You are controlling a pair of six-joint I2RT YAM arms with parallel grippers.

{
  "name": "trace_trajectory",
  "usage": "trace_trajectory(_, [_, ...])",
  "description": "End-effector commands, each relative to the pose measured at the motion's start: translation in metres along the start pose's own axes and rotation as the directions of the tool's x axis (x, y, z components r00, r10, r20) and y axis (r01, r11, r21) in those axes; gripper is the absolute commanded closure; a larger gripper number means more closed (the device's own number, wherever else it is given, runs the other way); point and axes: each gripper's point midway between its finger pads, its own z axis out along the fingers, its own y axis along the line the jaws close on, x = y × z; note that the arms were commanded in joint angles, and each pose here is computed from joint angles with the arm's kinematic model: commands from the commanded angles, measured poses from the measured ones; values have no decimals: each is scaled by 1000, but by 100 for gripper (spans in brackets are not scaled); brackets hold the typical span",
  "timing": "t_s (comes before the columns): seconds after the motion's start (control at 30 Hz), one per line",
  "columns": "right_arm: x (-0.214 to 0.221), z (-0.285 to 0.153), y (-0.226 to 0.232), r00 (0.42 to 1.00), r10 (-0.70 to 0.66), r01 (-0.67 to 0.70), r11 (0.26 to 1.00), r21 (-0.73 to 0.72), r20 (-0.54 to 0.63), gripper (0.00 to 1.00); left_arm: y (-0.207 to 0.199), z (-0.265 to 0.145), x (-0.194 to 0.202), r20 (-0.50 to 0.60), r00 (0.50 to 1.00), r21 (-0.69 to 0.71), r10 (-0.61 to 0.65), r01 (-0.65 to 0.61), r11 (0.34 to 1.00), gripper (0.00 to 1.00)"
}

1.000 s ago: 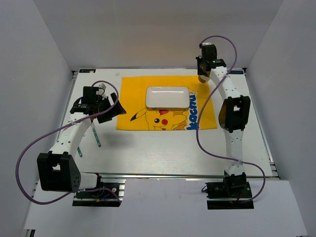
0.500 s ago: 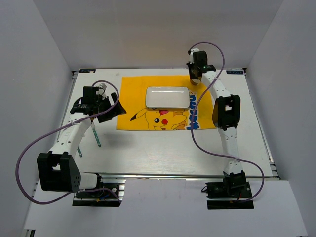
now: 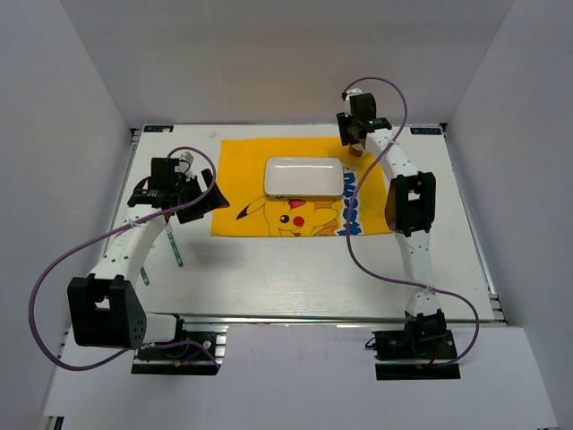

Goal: Set the dinner table for one person

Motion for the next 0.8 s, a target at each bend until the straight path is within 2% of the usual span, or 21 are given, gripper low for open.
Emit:
trace_trajectory(0.0, [-39,-25,-1,996,-10,10,1000,-4,91,11,4,0,-2,8,1000,-19,6,-6,1000,2])
trace_trajectory(0.1, [-59,-41,1,990,29,-25,999,-35,135,11,11,1,-3,15,1000,-53,-14,15,998,2])
trace_trajectory(0.2, [-95,-85,8,973,74,-52,993,-103,219,11,29,-1,-9,42,997,-152,-62,68,986,2])
trace_trajectory(0.23, [-124,-122,3,950,103,-73,991,-109,294,11,43,-3,-14,75,995,-233,-68,83,969,2])
trace_trajectory(0.33, [-141,-187,2,920,181,-134,979,-155,348,11,69,-13,-22,147,984,-384,-95,146,912,2])
trace_trajectory(0.43, [-112,-224,19,933,225,-171,964,-204,281,11,89,-19,-19,198,966,-473,-166,242,847,2])
trace_trajectory(0.5, [-60,-234,39,959,223,-186,961,-207,177,11,109,-28,-14,224,955,-549,-192,287,785,2])
trace_trajectory(0.57, [-20,-238,60,961,249,-213,944,-251,120,11,115,-30,-13,230,955,-564,-188,288,774,2])
trace_trajectory(0.6, [-26,-263,76,946,267,-191,918,-348,186,11,120,-32,-15,237,953,-572,-191,296,765,2])
trace_trajectory(0.63, [25,-250,91,958,273,-224,900,-373,84,11,122,-28,-14,220,957,-582,-188,283,762,2])
trace_trajectory(0.7, [40,-266,109,950,300,-229,858,-459,87,11,127,-22,-14,199,957,-579,-212,289,762,2])
trace_trajectory(0.73, [69,-263,118,949,315,-268,841,-470,21,11,133,-16,-11,181,956,-585,-231,294,756,2])
trace_trajectory(0.77, [79,-267,129,948,317,-277,816,-507,-7,11,136,-11,-8,172,953,-582,-248,302,755,2])
